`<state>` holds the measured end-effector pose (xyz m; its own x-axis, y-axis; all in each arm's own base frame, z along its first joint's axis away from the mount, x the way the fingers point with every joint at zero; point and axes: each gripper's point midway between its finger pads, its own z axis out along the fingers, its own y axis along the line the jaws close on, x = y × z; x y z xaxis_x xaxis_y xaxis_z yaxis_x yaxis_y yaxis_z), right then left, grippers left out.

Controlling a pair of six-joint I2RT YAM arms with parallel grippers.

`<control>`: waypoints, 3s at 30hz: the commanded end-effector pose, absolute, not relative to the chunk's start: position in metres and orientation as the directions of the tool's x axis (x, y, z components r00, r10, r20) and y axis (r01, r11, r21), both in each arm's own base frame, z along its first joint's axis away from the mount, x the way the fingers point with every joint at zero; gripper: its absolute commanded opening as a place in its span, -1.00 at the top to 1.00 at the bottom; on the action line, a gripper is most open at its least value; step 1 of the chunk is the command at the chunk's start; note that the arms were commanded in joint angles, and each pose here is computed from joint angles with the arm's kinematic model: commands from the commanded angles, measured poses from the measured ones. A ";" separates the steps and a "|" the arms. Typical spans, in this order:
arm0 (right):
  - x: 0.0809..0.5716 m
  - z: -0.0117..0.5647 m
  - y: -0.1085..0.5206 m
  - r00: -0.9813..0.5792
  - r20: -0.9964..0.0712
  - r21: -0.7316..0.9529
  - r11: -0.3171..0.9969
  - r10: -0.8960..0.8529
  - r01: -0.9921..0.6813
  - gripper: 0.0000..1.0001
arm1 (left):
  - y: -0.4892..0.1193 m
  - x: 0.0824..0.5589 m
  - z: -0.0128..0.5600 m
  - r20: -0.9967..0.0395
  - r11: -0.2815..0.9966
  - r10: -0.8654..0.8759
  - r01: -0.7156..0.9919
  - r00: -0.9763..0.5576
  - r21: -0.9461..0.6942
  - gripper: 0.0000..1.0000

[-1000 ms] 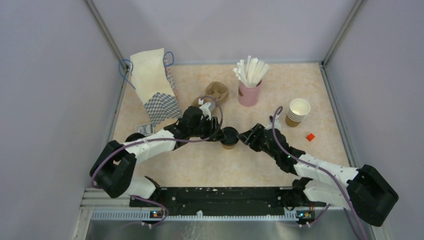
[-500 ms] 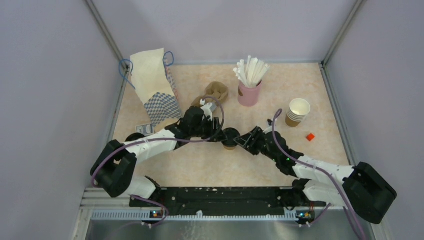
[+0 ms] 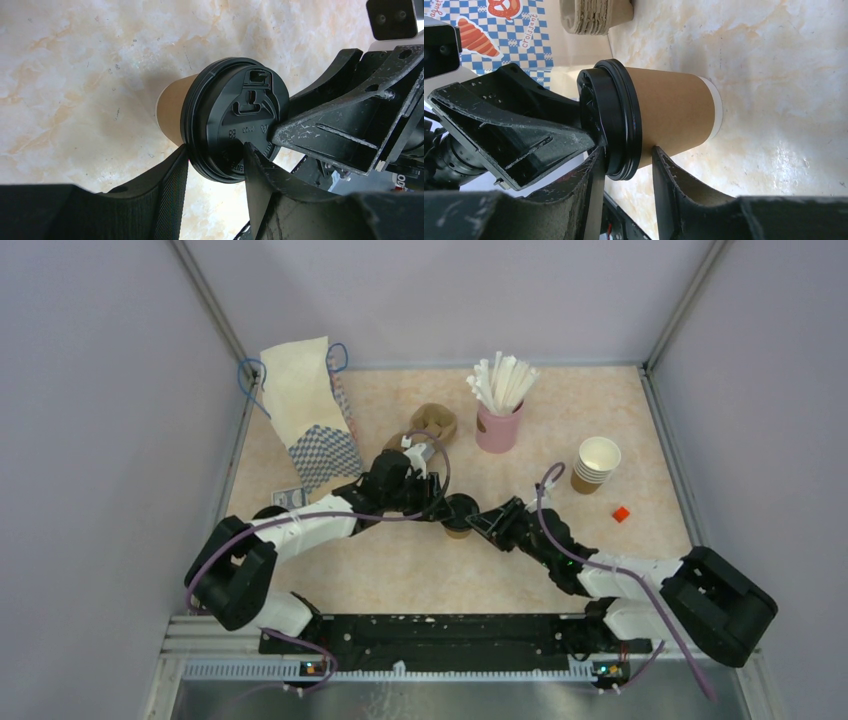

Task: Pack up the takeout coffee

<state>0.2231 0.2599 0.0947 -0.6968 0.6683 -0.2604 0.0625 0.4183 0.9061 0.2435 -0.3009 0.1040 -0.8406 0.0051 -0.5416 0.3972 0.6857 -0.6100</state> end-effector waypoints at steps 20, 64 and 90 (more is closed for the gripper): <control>0.240 0.165 0.239 -0.616 -0.548 0.778 0.615 0.566 -0.127 -0.17 | -0.299 0.239 0.092 -0.523 0.716 0.146 0.454 -0.840 -0.529 -0.07; 0.329 0.114 0.225 -0.546 -0.781 -0.203 0.950 -0.303 -0.236 0.21 | -0.248 0.262 0.211 -0.870 0.754 -0.055 0.551 -0.490 -0.358 -0.98; 0.253 0.161 0.232 -0.777 -0.366 0.921 0.317 0.512 -0.225 0.60 | -0.254 0.251 0.210 -0.873 0.708 -0.018 0.611 -0.487 -0.355 -0.97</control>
